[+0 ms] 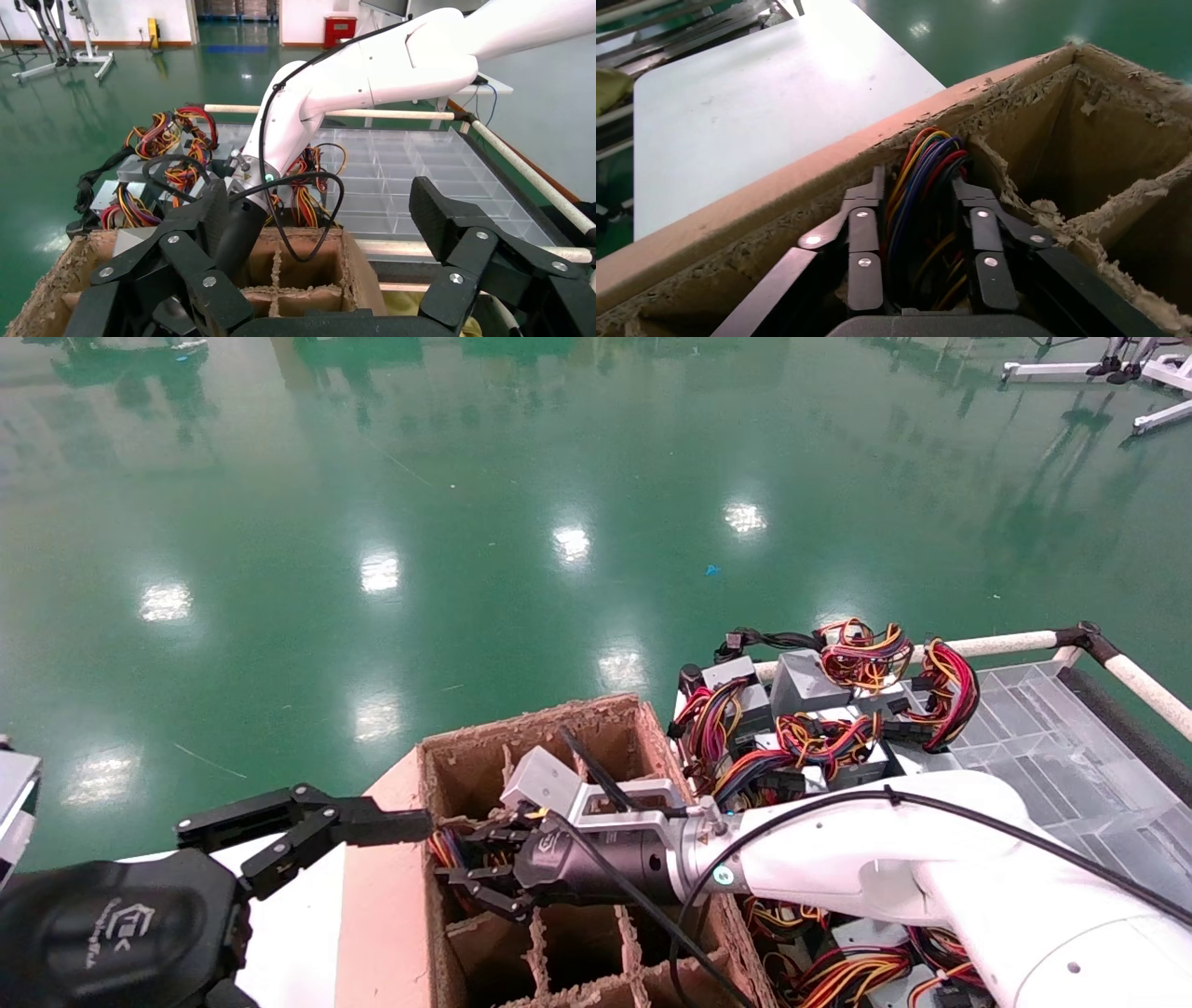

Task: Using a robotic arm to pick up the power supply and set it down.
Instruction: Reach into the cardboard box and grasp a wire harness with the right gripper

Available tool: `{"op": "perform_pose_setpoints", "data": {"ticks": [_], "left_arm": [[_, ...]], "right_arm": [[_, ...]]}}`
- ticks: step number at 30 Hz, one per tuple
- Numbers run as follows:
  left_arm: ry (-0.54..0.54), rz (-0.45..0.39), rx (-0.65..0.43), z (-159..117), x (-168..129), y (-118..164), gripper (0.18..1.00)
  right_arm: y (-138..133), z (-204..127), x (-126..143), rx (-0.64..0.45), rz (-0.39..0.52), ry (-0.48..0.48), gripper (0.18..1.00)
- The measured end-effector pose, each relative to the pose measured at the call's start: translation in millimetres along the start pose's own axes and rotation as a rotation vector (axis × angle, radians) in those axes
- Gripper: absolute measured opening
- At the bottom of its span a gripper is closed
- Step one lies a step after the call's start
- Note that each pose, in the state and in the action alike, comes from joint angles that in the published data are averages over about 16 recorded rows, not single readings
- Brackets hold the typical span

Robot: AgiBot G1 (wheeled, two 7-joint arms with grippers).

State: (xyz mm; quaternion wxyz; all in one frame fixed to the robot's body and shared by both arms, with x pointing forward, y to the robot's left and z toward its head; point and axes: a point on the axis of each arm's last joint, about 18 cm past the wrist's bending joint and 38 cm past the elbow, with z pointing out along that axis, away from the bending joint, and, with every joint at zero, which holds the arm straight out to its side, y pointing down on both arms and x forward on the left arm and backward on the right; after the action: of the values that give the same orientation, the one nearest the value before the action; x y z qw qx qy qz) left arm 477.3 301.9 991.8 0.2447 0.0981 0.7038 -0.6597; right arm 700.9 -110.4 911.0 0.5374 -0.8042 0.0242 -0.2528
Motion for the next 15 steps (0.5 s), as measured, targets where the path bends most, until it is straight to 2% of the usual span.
{"op": "perform_pose_setpoints", "data": {"ticks": [6, 15], "left_arm": [[0.000, 0.000, 0.000, 0, 0, 0, 0.941], [0.000, 0.000, 0.000, 0, 0, 0, 0.991]], "right_arm": [[4, -2, -1, 0.004, 0.025, -0.008, 0.353], [4, -11, 1, 0.047, 0.081, -0.014, 0.245]]}}
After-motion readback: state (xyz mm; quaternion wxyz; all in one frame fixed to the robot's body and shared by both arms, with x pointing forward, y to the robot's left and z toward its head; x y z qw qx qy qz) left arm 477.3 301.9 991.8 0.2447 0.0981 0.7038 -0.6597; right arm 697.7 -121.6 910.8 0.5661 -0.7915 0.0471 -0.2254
